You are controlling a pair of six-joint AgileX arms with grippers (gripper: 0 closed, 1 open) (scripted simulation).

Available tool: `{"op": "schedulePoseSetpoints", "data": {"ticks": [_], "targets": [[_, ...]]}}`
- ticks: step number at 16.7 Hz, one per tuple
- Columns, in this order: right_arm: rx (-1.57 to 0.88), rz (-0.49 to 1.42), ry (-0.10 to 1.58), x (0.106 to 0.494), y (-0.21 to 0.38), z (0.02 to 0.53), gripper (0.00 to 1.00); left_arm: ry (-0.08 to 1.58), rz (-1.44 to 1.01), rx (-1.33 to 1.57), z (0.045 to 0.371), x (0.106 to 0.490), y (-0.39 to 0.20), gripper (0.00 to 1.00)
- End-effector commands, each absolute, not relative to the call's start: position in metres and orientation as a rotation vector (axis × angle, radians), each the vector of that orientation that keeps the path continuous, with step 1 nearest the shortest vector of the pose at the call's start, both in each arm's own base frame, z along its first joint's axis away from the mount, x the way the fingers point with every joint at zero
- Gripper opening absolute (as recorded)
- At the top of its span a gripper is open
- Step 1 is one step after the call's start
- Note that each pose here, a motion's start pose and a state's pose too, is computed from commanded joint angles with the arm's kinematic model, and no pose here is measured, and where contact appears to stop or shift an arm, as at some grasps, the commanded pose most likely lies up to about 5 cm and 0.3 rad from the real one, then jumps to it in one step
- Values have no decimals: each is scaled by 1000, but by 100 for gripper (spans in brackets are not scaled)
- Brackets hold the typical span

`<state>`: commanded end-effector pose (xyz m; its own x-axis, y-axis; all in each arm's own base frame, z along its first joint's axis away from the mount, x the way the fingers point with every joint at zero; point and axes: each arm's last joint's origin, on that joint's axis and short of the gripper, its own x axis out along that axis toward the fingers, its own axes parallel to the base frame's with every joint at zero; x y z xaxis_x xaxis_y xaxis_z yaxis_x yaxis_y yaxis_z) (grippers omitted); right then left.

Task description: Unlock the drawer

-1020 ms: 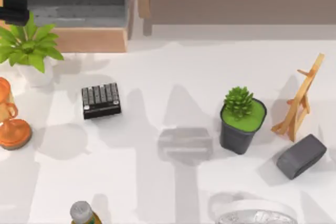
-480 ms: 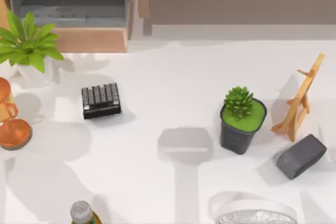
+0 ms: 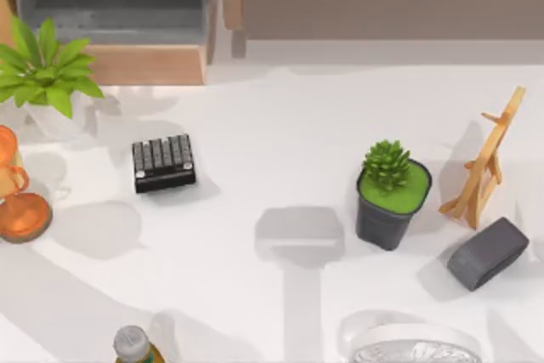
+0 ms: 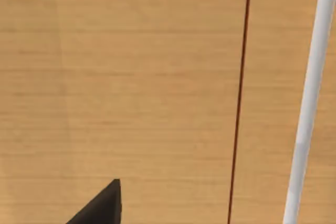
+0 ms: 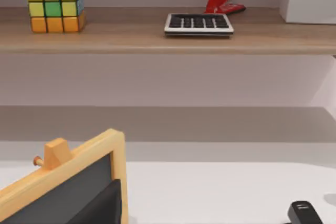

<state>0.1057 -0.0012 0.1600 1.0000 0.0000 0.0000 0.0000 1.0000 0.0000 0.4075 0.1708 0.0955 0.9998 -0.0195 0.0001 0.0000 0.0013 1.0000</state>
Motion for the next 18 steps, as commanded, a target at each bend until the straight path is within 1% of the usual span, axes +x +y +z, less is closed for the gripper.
{"op": "schedulePoseSetpoints", "data": {"ticks": [5, 11, 15, 18], "targets": [[0, 0, 0, 106, -1, 160, 100, -15, -20, 1569, 95, 408, 169, 100], [0, 0, 0, 106, -1, 160, 100, -16, -16, 1571, 95, 431, 171, 100], [0, 0, 0, 106, -1, 160, 100, -16, -16, 1571, 95, 433, 171, 100], [0, 0, 0, 106, -1, 160, 100, -16, -16, 1571, 95, 433, 171, 77]]}}
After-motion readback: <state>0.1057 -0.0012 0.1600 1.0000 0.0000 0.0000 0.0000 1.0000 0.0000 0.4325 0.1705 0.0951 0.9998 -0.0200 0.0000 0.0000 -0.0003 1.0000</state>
